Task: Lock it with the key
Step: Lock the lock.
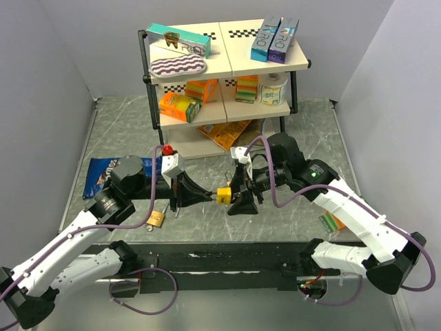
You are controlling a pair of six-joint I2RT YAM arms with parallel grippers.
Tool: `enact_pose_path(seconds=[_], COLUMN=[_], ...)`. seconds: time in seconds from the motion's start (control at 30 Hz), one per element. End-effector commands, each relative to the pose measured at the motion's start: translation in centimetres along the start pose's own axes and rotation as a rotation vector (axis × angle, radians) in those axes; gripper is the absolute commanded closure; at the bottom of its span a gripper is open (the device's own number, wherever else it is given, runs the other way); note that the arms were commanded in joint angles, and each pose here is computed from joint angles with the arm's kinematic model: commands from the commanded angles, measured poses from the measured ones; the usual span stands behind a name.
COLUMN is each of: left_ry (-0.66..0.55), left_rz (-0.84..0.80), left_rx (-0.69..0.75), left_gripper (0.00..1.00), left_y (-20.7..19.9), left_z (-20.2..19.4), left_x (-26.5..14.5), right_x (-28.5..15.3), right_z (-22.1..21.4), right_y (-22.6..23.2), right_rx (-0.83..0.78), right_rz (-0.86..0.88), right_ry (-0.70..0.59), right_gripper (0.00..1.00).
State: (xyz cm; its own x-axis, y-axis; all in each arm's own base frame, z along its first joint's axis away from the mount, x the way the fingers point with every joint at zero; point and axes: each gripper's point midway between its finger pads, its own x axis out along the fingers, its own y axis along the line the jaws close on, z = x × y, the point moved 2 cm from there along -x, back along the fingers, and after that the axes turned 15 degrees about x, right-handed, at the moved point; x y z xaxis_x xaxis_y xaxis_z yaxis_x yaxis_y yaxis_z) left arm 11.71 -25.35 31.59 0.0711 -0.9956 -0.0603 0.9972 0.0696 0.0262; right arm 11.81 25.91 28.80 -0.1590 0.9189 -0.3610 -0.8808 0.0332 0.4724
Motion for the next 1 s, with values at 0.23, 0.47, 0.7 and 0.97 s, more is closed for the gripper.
enact_pose_path(seconds=[0.23,0.47,0.7,0.97], left_ry=[-0.110,-0.114,-0.108,-0.091], left_rz=[-0.012,-0.017,-0.042,-0.109], left_rx=[-0.005,-0.069,-0.131,-0.113], left_gripper=[0.99,0.99,0.99,0.99], left_y=[0.0,0.0,-0.2,-1.6], left_z=[2.8,2.2,1.3,0.0], left_x=[0.3,0.7,1.5,2.9], right_x=[0.9,1.6,2.6,3.5], right_z=[1.7,2.3,3.1,4.3], right_y=[0.9,1.1,1.7,2.3], right_rx=[-0.075,-0.082,-0.109,-0.106], right_rz=[0.045,0.064,0.095,0.121], right_ry=[-0.024,-0.034,-0.040,-0.071], right_gripper=[0.45,0.74,0.96,1.00])
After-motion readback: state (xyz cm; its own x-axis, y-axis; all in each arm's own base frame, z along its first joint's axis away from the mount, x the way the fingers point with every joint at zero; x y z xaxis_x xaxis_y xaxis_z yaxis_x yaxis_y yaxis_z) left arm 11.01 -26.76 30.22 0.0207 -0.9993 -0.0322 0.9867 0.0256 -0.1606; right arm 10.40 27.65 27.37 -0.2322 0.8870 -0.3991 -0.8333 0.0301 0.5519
